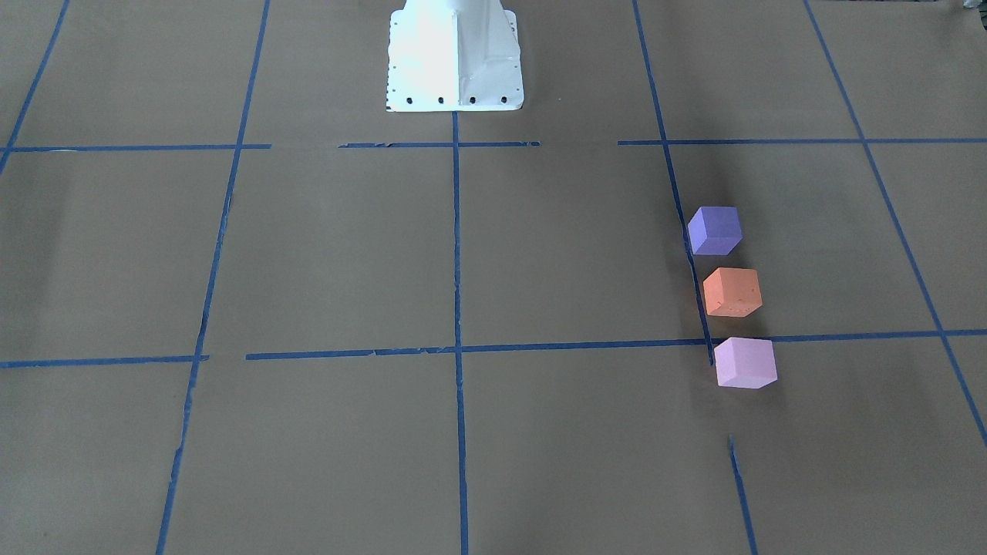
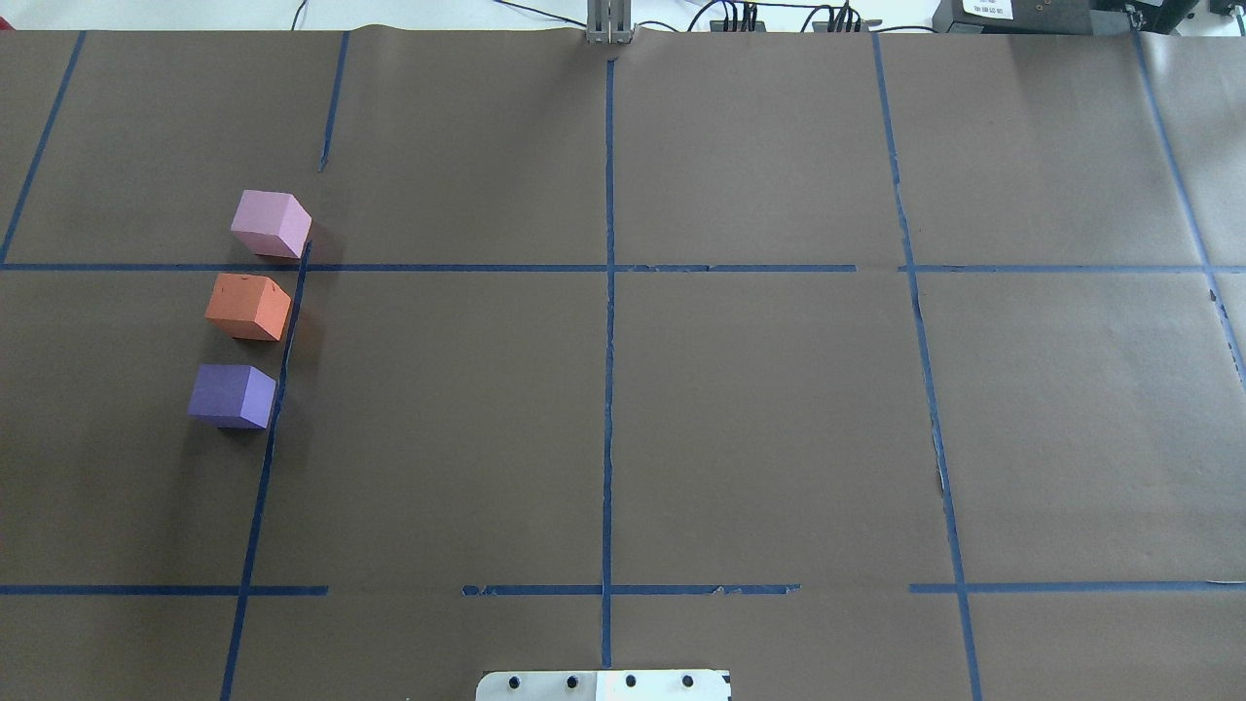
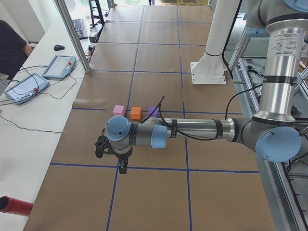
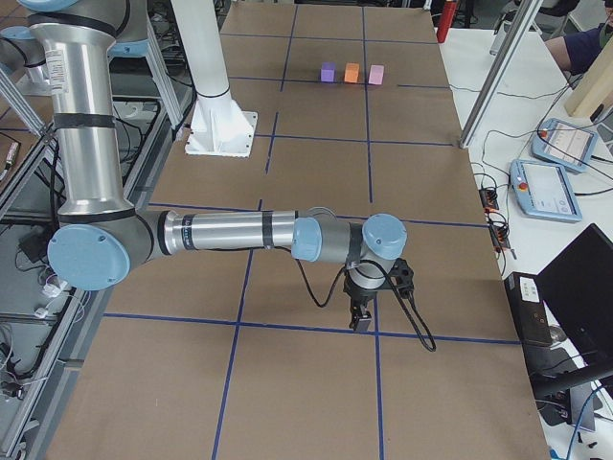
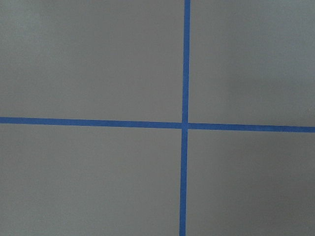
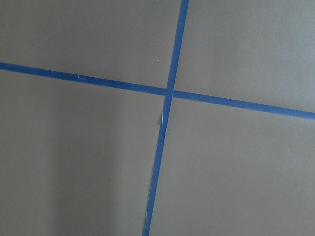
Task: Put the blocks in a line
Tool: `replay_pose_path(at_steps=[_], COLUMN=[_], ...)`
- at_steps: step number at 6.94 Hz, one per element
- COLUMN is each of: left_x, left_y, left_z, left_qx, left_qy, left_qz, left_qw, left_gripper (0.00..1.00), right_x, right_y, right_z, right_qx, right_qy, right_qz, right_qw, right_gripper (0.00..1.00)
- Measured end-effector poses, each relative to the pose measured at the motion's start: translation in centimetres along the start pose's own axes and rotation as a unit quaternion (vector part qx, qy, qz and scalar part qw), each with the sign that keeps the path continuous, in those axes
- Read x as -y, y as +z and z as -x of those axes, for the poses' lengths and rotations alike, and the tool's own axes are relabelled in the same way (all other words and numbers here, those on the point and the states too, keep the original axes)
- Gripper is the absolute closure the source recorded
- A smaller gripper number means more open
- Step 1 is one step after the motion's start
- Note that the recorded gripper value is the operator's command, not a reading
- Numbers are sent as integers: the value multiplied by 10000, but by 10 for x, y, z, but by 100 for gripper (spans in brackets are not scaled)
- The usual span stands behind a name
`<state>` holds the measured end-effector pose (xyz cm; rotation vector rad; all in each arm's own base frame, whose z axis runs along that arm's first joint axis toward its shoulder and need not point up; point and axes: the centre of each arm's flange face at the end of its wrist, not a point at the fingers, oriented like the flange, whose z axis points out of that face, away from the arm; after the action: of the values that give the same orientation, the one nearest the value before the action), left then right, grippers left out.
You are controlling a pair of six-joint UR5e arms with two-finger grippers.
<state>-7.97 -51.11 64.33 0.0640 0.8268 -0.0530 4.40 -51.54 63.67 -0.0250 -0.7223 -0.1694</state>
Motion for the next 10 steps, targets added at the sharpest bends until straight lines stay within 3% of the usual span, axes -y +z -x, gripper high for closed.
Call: replay_pose_path(at_steps=[5, 10], left_x=[-18, -33], left_y=[-3, -4], left_z=[0, 1], left_qx=[52, 20], left_qy=[25, 418], left_qz=[-16, 21], left_qw=[10000, 9991], left_gripper=[0, 0], right_x=[0, 0], right_y=[0, 0], right_z=[0, 0], right_qx=[0, 0], right_qy=[0, 0], right_qz=[0, 0], right_qw=[10000, 10000], right_gripper=[0, 0])
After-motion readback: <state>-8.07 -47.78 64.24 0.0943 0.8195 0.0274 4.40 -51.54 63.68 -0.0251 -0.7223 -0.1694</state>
